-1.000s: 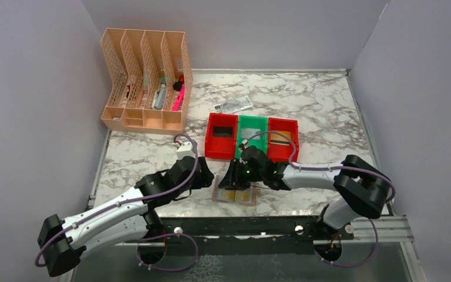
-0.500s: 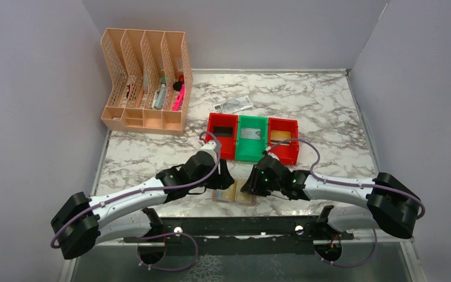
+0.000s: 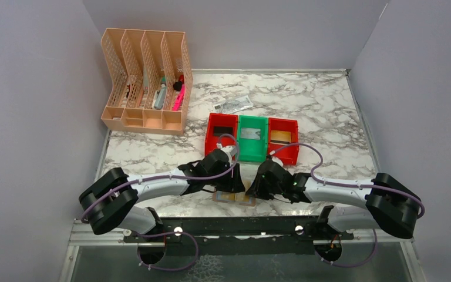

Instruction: Take the credit cards out of the card holder

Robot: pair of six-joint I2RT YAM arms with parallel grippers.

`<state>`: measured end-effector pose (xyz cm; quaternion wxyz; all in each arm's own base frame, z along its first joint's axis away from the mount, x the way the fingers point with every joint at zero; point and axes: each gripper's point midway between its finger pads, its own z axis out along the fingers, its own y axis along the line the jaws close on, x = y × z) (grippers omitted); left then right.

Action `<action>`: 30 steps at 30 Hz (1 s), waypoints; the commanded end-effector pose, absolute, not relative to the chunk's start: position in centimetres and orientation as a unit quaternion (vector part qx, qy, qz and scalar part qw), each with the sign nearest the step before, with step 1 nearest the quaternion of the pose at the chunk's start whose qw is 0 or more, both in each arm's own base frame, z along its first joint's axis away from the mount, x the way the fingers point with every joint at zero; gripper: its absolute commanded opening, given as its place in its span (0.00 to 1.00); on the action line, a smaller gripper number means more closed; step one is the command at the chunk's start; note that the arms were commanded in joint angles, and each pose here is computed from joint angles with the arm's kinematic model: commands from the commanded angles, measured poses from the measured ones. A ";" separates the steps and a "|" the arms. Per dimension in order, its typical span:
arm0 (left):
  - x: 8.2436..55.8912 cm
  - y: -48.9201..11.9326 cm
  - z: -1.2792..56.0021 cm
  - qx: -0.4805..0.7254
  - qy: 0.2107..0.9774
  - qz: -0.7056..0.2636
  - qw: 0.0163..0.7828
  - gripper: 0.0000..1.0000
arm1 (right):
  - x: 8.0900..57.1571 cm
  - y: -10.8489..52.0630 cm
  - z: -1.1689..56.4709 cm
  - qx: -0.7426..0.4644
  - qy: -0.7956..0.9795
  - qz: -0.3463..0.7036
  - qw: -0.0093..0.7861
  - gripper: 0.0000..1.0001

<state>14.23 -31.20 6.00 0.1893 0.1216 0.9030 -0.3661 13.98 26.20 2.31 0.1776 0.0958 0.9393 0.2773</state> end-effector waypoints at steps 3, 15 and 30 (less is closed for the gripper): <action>14.8 -32.4 5.8 0.121 0.901 -0.374 0.184 0.53 | 13.3 23.3 -0.5 0.124 0.952 0.218 0.176 0.25; 14.6 -32.1 4.4 0.116 0.911 -0.358 0.167 0.52 | 13.2 23.2 -0.6 0.125 0.951 0.221 0.177 0.26; 14.8 -30.5 2.9 0.094 0.925 -0.325 0.174 0.27 | 13.4 22.8 -1.0 0.124 0.956 0.196 0.177 0.25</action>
